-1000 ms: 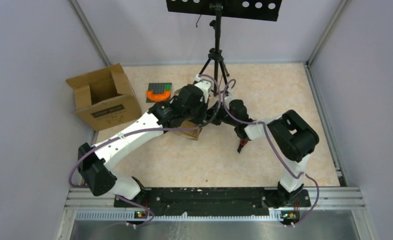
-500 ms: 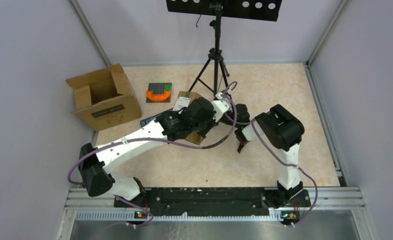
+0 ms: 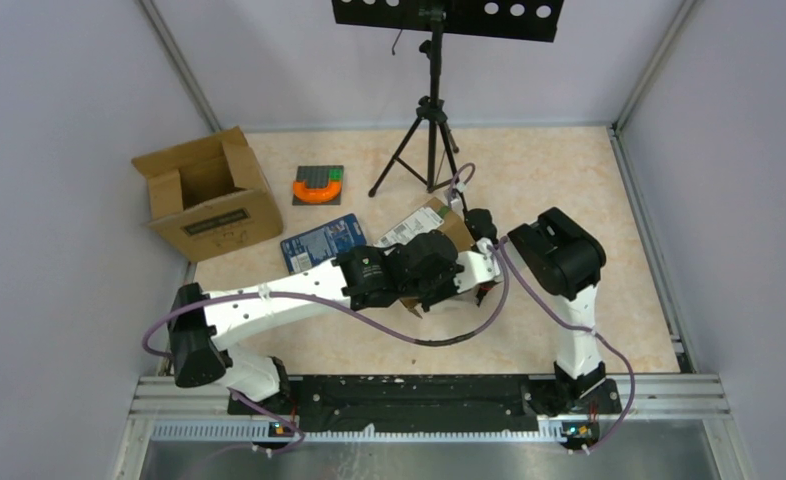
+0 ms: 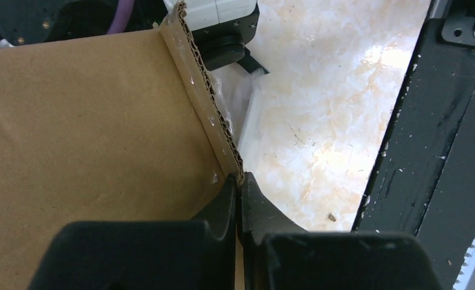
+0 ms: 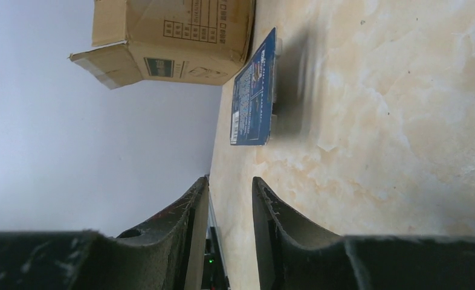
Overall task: Unpack the express box
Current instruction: Pour the product into the express box.
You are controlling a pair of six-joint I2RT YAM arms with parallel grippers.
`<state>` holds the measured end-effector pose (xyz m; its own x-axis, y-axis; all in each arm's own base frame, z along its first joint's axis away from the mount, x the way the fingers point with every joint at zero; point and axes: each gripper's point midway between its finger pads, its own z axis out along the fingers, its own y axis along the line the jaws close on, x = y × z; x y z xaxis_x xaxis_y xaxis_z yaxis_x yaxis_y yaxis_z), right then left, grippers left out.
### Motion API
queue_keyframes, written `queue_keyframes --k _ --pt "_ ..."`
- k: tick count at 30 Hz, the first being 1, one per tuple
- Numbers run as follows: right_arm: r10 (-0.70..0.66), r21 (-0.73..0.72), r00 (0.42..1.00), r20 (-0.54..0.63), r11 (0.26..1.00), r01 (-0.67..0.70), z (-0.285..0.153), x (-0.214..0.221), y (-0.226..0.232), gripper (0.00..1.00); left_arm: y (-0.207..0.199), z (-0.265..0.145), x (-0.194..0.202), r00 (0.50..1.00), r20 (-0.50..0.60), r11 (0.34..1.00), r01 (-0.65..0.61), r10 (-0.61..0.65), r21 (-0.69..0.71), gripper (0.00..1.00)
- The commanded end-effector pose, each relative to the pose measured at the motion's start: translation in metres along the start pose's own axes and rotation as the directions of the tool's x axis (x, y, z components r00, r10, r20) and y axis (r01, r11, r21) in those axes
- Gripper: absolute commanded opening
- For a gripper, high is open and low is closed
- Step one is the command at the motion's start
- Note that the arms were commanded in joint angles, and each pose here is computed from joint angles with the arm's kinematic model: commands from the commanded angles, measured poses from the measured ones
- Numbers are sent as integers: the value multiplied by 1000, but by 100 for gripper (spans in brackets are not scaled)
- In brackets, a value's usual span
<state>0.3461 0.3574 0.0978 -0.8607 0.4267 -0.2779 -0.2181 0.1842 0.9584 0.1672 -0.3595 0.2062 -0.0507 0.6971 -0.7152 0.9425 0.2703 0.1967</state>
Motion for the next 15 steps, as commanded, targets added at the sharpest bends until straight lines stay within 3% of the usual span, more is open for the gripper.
queue_keyframes --k 1,4,9,12,15 --pt "-70 -67 997 42 995 73 2 -16 22 32 3 16 1 1000 9 1000 -12 12 -17 0" --pt "-84 -78 996 40 993 87 3 -17 26 32 -3 22 8 1000 0 1000 -17 17 6 0" --pt "-125 -85 991 43 988 129 4 -25 39 32 10 27 18 999 -35 997 5 -8 -73 0" --pt "-178 -69 983 53 981 182 3 -30 49 32 29 18 13 999 -6 987 35 -37 -154 0" --pt "-203 -34 976 75 978 206 -4 -36 56 33 50 1 1 988 86 971 143 -128 -193 0"
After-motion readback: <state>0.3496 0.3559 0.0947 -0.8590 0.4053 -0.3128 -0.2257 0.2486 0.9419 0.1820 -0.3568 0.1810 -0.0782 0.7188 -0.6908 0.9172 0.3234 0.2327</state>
